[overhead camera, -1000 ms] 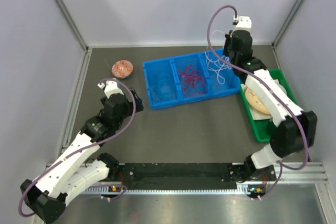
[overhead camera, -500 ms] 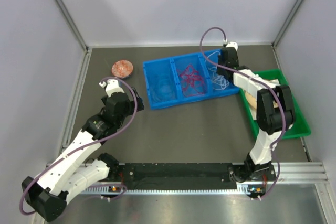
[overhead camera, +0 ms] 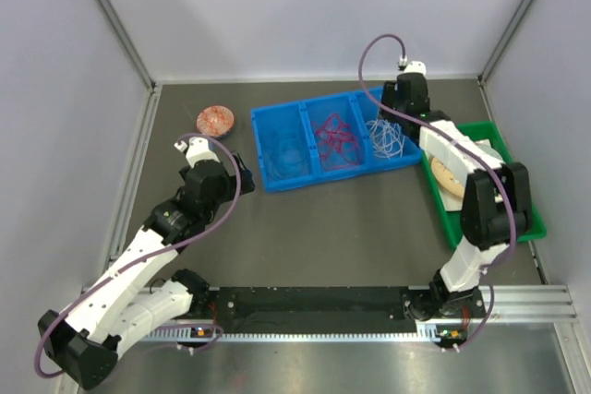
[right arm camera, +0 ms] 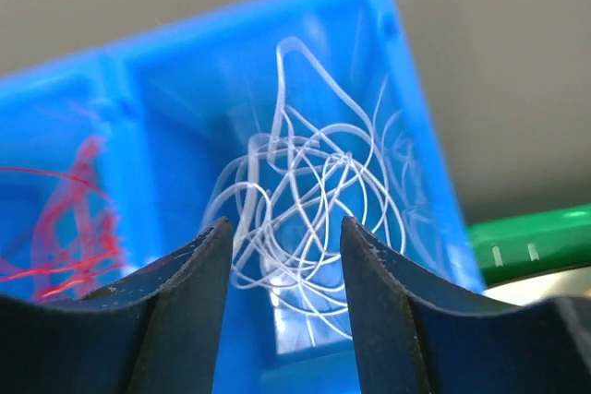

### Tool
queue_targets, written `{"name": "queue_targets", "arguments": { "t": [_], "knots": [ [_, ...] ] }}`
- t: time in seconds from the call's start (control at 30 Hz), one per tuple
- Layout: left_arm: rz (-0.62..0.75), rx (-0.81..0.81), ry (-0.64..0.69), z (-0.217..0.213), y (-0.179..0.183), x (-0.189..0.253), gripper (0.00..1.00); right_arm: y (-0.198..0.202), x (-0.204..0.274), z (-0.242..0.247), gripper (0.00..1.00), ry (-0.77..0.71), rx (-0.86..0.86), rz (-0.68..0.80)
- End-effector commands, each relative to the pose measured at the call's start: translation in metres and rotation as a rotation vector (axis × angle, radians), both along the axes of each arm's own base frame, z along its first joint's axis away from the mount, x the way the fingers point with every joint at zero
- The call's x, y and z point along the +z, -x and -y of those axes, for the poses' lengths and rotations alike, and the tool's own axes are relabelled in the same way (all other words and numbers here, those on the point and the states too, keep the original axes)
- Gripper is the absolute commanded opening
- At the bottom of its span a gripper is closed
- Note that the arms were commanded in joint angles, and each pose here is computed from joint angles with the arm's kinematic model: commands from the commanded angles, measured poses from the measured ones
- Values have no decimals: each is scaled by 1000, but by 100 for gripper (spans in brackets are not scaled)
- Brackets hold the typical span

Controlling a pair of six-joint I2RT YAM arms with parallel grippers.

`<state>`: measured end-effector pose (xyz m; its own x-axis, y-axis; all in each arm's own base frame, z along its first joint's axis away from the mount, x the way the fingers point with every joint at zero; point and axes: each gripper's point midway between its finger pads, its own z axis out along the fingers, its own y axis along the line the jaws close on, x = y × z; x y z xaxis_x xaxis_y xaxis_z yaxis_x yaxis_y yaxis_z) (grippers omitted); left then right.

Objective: Untangle the cables

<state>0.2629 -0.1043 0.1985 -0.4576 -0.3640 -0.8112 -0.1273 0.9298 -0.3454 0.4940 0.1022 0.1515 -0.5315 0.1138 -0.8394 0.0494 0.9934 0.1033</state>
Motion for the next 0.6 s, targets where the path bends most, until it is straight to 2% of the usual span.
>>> {"name": "queue_targets", "arguments": {
  "t": [0.0, 0.07, 0.1, 0.2, 0.23, 0.37, 0.57],
  "knots": [
    [60, -20, 43, 9, -9, 23, 99, 11, 93, 8, 53, -36, -11, 212],
    [64, -21, 44, 8, -9, 25, 99, 19, 113, 11, 64, -44, -16, 251],
    [67, -21, 45, 8, -8, 26, 99, 24, 117, 13, 74, -43, -19, 253],
    [73, -15, 37, 4, -6, 28, 99, 37, 128, 17, 95, -38, -23, 243],
    [80, -13, 32, 3, -6, 31, 99, 41, 131, 18, 98, -38, -21, 238],
    [63, 19, -16, -9, -2, 31, 99, 71, 134, 24, 99, -46, -30, 169],
    [5, -6, -77, -8, -3, 29, 99, 130, 107, 46, 99, -23, -102, 40]
  ]
}}
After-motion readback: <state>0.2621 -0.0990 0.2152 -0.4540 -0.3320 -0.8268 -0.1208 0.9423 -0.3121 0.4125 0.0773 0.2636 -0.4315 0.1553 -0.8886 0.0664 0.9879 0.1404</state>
